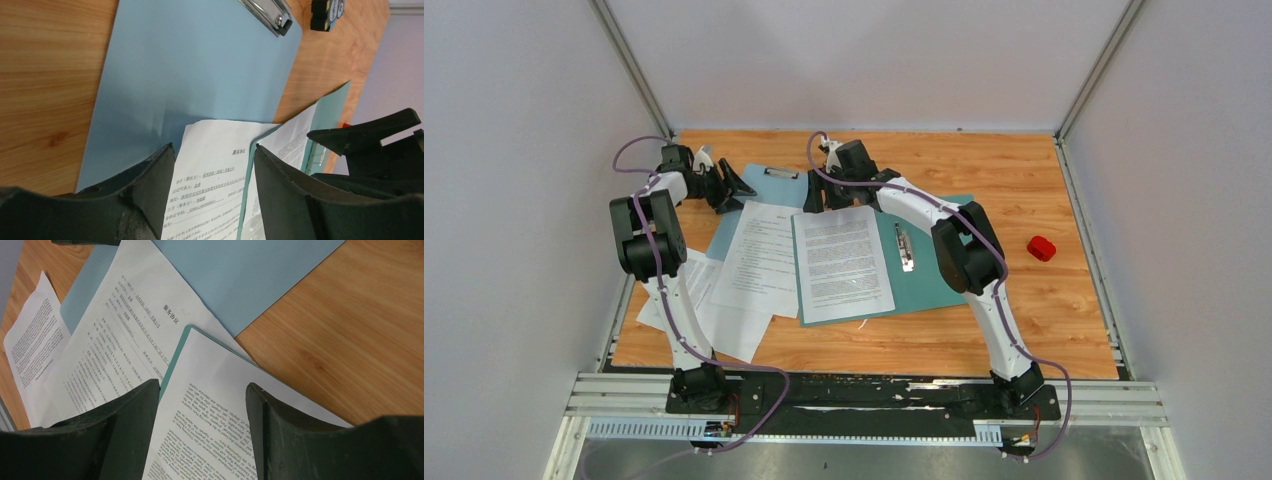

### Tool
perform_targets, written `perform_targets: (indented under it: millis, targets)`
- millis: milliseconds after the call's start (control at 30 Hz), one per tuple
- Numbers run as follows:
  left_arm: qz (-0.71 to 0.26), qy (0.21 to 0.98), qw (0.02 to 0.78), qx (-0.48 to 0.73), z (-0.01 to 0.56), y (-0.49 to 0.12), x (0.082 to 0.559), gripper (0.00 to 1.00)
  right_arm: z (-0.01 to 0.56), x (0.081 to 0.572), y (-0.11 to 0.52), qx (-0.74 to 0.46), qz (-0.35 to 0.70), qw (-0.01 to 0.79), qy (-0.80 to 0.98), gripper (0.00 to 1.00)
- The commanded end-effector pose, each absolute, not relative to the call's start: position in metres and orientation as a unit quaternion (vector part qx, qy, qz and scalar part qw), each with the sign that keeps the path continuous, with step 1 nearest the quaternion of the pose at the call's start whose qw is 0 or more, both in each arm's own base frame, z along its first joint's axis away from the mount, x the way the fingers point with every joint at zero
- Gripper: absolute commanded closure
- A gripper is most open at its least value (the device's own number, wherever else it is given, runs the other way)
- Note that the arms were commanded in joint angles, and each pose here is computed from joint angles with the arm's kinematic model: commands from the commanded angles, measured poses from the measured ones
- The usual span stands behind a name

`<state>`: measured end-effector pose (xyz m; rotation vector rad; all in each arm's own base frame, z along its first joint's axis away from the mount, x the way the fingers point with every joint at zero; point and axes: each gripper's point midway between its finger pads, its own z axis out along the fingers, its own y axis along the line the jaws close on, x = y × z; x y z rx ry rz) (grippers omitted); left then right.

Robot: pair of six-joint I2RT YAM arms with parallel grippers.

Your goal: Put the files into the folder

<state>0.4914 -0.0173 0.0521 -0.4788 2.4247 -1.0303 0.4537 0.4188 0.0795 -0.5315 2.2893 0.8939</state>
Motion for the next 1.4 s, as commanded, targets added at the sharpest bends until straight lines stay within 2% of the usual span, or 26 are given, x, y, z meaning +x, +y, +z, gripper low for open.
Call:
perform_targets:
  millis: [0, 367, 600, 733, 900, 1000, 1200, 1367]
  targets:
    - [-0.406, 0.864, 0.264, -0.137, 0.091, -0.027, 0.492, 0.33, 0.094, 0.462, 0.421, -0.197, 0.346, 0.333, 0.855, 0.36]
    - [-0.400, 0.885, 0.227, -0.067, 0.084, -0.051, 0.477, 0.37, 0.088, 0.465, 0.422, -0.197, 0.349, 0.331, 0.854, 0.36]
    - [-0.376, 0.897, 0.231, -0.025, 0.079, -0.060, 0.475, 0.41, 0.089, 0.465, 0.420, -0.197, 0.351, 0.331, 0.854, 0.36]
    - [-0.364, 0.904, 0.227, -0.004, 0.077, -0.067, 0.473, 0.52, 0.090, 0.464, 0.420, -0.197, 0.352, 0.330, 0.853, 0.36]
    - [-0.315, 0.918, 0.242, -0.006, 0.089, -0.054, 0.475, 0.85, 0.098, 0.462, 0.416, -0.199, 0.352, 0.335, 0.851, 0.36]
    - [-0.273, 0.925, 0.265, -0.013, 0.111, -0.041, 0.478, 0.98, 0.113, 0.458, 0.412, -0.205, 0.354, 0.343, 0.845, 0.36]
    - [-0.178, 0.928, 0.324, -0.042, 0.177, -0.010, 0.476, 1.00, 0.162, 0.433, 0.398, -0.255, 0.363, 0.375, 0.814, 0.27]
    - [-0.191, 0.897, 0.397, -0.034, 0.256, -0.019, 0.462, 1.00, 0.213, 0.407, 0.377, -0.281, 0.374, 0.419, 0.778, 0.21]
